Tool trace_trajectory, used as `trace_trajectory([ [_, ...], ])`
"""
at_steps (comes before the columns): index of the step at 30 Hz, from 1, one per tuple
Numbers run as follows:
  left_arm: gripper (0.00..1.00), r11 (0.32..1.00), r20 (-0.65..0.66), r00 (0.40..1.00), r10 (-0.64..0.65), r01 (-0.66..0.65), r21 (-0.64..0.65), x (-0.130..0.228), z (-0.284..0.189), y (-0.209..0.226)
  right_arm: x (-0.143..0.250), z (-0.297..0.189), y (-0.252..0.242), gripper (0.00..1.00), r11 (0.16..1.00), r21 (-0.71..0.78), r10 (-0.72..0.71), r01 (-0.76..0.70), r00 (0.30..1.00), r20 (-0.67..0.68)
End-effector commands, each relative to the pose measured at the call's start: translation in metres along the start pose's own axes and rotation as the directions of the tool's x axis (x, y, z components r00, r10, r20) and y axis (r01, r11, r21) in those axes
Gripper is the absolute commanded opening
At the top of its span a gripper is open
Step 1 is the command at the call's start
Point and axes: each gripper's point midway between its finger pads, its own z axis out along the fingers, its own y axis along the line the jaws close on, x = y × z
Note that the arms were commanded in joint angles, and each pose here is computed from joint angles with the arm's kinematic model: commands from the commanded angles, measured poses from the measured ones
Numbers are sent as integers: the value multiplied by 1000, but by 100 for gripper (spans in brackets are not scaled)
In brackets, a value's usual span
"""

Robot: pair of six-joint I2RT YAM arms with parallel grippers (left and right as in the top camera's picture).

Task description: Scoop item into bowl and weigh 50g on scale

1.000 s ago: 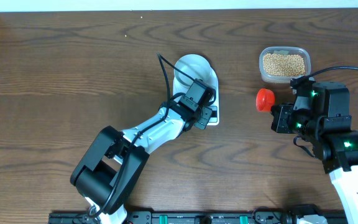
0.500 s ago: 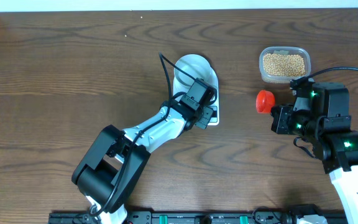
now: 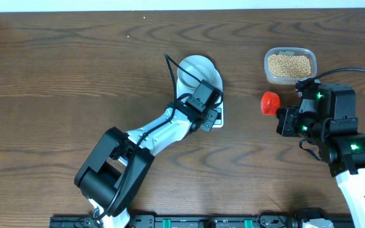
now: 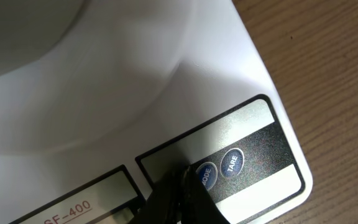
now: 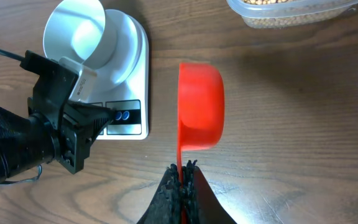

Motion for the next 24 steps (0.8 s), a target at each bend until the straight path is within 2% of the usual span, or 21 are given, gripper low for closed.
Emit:
trace_trajectory([
  [1, 7, 997, -71, 997, -12, 7, -79, 21, 5, 19, -8, -5, 4, 1, 1000, -11, -17, 17, 1000, 24],
  [5, 8, 999, 128, 992, -18, 24, -49, -37, -52, 13, -8, -5, 3, 1, 1000, -10, -17, 17, 1000, 25],
  [8, 8, 999, 288, 957, -27, 34, -22, -71, -104, 10, -8, -5, 3, 1, 1000, -10, -17, 17, 1000, 25],
  [12, 8, 999, 398, 917, -35, 39, -2, -87, -152, 9, -8, -5, 3, 1, 1000, -10, -17, 17, 1000, 25],
  [16, 8, 999, 400, 916, -25, 32, -11, -81, -171, 12, -8, -5, 3, 1, 1000, -11, -17, 17, 1000, 25],
  [19, 8, 999, 350, 937, 13, 0, -36, -67, -170, 15, -8, -5, 4, 1, 1000, -11, -16, 17, 1000, 25],
  [24, 8, 998, 249, 968, -17, 32, -60, -44, -156, 35, -8, -5, 4, 1, 1000, -11, -16, 17, 1000, 25],
])
